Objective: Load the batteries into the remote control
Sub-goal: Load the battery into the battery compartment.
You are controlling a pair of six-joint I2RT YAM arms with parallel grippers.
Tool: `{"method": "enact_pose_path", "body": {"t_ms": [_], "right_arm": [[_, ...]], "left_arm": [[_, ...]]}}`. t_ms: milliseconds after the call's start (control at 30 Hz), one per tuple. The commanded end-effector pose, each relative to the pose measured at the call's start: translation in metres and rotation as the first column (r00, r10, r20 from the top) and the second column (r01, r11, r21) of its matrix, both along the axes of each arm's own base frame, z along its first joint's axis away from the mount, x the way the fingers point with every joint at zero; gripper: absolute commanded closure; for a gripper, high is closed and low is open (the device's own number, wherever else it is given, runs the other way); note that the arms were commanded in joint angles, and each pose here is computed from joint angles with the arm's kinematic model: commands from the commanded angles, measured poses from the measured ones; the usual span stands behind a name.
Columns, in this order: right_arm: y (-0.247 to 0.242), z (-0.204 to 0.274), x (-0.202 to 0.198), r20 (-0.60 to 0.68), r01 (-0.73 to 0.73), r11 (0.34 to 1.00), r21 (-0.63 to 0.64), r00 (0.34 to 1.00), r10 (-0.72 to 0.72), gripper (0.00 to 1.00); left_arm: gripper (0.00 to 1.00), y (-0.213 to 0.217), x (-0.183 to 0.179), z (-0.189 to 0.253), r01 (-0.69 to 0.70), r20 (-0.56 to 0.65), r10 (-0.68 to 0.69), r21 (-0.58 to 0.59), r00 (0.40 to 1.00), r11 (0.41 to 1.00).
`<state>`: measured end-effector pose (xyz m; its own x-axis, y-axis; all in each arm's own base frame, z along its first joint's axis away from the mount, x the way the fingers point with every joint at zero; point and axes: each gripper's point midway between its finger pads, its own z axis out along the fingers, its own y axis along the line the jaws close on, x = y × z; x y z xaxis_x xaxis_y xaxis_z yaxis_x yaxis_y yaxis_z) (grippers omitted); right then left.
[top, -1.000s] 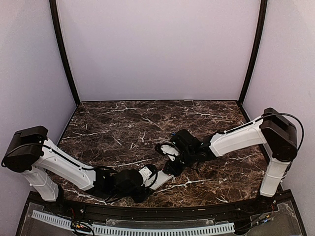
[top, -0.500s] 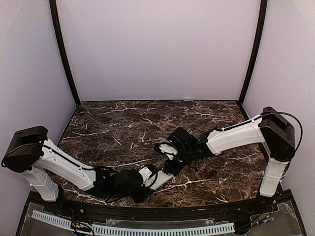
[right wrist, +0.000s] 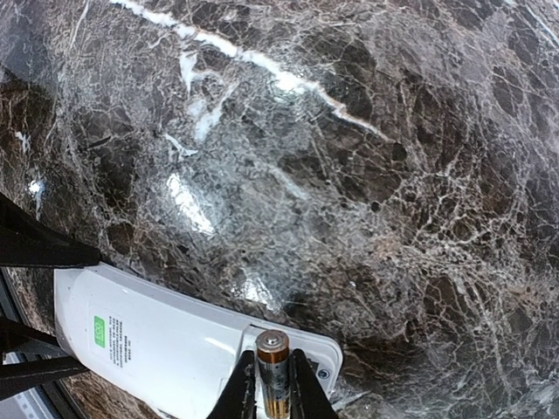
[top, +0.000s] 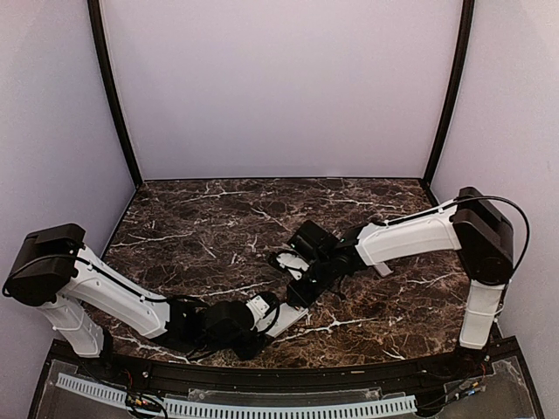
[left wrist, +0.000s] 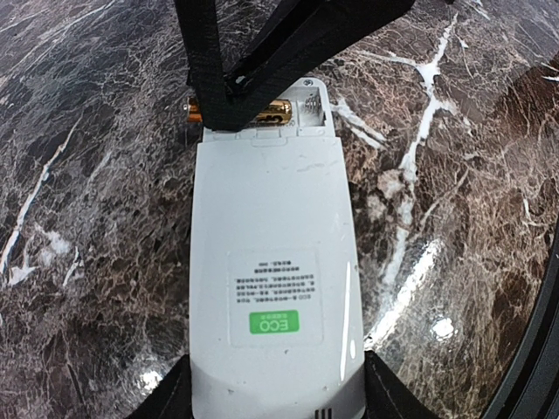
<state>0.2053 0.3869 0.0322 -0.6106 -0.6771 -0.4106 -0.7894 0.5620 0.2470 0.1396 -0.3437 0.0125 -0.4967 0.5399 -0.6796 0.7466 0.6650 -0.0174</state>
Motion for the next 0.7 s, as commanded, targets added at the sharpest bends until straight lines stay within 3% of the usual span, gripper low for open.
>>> {"method": "enact_pose_path", "body": {"t_ms": [0,667], "right_arm": [[-0.001,-0.014,-0.003,-0.017,0.008,0.999,-0.051,1.0,-0.009,0.87],[-0.007,-0.029,0.0,0.021,0.026,0.996,-0.088,0.999,-0.024,0.97]], "left_arm": [[0.81,0.069,-0.016,-0.051,-0.011,-0.077,0.034,0.276,0.996,0.961],[0.81,0.071,-0.014,-0.049,-0.027,-0.063,0.045,0.273,0.997,0.962]]}}
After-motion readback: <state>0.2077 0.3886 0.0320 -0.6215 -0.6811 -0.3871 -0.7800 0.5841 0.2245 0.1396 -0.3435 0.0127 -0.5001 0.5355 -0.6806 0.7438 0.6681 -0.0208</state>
